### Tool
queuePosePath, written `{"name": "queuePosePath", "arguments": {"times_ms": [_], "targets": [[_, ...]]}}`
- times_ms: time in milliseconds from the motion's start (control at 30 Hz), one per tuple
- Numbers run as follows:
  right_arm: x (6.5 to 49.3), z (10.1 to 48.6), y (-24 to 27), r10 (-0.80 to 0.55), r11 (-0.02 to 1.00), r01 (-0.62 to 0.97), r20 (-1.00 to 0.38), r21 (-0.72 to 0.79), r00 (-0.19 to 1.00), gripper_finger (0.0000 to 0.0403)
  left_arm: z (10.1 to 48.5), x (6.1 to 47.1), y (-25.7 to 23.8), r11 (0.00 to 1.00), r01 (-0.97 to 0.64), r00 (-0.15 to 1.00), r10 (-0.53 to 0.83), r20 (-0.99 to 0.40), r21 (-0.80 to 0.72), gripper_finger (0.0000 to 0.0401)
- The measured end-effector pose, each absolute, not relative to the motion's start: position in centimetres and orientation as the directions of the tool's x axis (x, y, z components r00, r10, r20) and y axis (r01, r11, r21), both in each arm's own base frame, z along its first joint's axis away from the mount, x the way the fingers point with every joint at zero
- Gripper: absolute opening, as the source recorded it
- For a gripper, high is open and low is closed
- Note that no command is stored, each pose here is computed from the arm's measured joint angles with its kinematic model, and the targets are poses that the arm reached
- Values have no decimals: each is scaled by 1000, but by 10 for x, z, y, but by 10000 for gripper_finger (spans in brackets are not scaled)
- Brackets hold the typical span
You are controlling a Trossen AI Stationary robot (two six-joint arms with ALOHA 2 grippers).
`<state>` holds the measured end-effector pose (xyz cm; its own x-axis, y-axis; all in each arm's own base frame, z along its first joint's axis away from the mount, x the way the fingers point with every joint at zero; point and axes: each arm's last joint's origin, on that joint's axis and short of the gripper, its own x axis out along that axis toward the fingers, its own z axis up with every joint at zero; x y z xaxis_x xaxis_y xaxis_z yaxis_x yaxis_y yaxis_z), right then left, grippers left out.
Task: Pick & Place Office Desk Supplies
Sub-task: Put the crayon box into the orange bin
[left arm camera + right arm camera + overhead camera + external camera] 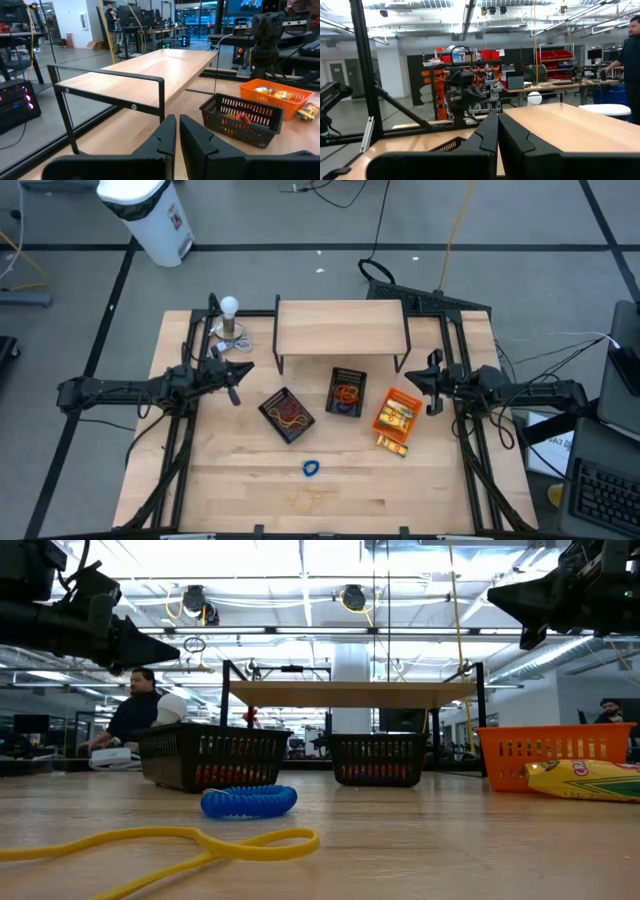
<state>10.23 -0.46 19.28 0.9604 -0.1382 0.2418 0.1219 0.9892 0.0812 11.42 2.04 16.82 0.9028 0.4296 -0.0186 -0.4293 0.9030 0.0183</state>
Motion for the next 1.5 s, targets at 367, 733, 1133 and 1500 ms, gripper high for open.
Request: {"name": "queuePosePath", "arguments": {"times_ms": [367,733,1133,1500], "targets": [[104,186,-5,-139,990,132,170,49,976,0,166,113,22,880,-474,879,474,-38,12,26],[105,181,-5,-140,990,137,126,32,982,0,166,113,22,880,-474,880,474,-39,3,26],[105,176,-7,-213,977,211,72,30,974,0,166,113,22,880,-475,880,474,-39,-15,26],[105,176,-6,-204,973,195,66,125,977,0,166,113,22,879,-475,880,474,-39,-41,26]]}}
